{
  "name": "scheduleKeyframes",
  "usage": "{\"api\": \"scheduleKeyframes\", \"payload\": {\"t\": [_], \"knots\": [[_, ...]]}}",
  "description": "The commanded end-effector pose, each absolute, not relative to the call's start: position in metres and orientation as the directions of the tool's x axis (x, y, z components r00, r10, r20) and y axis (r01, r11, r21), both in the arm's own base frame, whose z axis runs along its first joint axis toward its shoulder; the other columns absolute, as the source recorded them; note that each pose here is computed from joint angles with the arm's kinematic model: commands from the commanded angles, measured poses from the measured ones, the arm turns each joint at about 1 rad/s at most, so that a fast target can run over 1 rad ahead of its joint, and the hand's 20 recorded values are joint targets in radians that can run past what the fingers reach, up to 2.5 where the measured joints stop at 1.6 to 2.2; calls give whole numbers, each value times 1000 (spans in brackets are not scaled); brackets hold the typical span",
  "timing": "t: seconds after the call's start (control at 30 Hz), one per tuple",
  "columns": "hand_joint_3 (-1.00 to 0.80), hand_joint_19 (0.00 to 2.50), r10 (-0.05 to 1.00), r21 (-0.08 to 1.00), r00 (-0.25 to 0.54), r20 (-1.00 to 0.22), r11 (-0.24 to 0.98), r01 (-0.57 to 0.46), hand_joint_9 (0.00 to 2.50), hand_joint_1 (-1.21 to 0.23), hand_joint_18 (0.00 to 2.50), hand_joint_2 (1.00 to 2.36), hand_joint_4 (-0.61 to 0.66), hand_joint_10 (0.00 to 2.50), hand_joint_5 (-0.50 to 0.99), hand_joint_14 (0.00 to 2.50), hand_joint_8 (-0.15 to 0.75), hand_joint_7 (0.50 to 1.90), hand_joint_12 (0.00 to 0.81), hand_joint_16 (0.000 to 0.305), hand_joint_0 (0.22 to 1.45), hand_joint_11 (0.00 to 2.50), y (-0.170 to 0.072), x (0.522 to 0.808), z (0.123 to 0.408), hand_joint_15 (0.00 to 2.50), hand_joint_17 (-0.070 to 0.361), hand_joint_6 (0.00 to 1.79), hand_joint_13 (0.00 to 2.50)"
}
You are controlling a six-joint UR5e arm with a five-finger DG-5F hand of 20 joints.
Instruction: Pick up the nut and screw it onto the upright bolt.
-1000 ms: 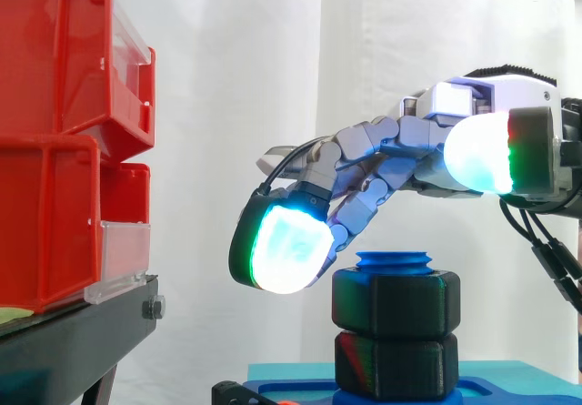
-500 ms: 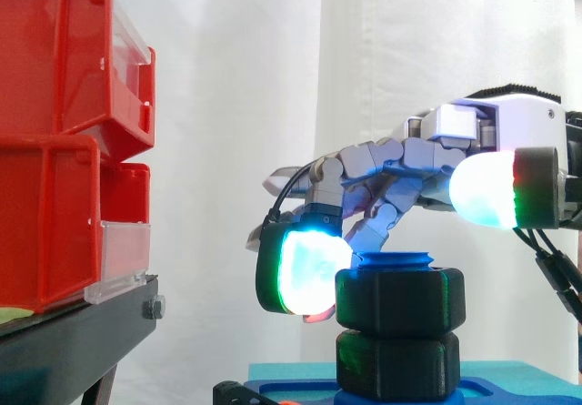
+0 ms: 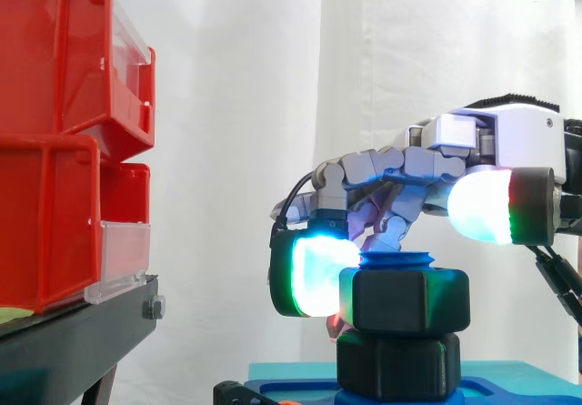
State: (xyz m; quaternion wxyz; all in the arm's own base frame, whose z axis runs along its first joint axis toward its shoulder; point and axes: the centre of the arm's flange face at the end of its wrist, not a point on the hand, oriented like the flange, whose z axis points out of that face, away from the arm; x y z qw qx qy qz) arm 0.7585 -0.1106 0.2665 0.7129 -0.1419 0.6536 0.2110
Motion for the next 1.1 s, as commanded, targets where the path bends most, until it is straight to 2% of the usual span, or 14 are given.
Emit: {"api": "scheduleKeyframes", "payload": {"t": [0.0,0.1,0.5,0.67,0.77,1.07], "knots": [[-500,0,116,75,56,-992,873,-483,1121,-178,316,1000,122,0,58,0,253,1357,204,17,540,0,-114,758,266,0,39,555,677],[-500,0,114,73,58,-992,875,-479,1234,-188,398,1000,129,0,67,0,245,1358,193,15,539,0,-118,757,266,0,33,559,755],[-500,0,100,49,82,-992,877,-479,1407,-209,536,1000,134,0,90,0,221,1421,151,9,538,0,-138,754,270,0,20,537,865],[-500,0,100,49,81,-992,873,-485,1406,-202,546,1000,112,0,87,0,223,1427,149,9,536,0,-139,753,268,0,20,540,882],[-500,0,99,44,86,-991,871,-490,1350,-181,504,1000,150,0,73,0,243,1458,164,11,531,0,-141,753,273,0,24,500,850],[-500,0,95,22,119,-988,864,-503,1172,-147,388,1000,266,0,-20,0,242,1063,201,16,517,0,-144,761,295,0,37,505,735]]}}
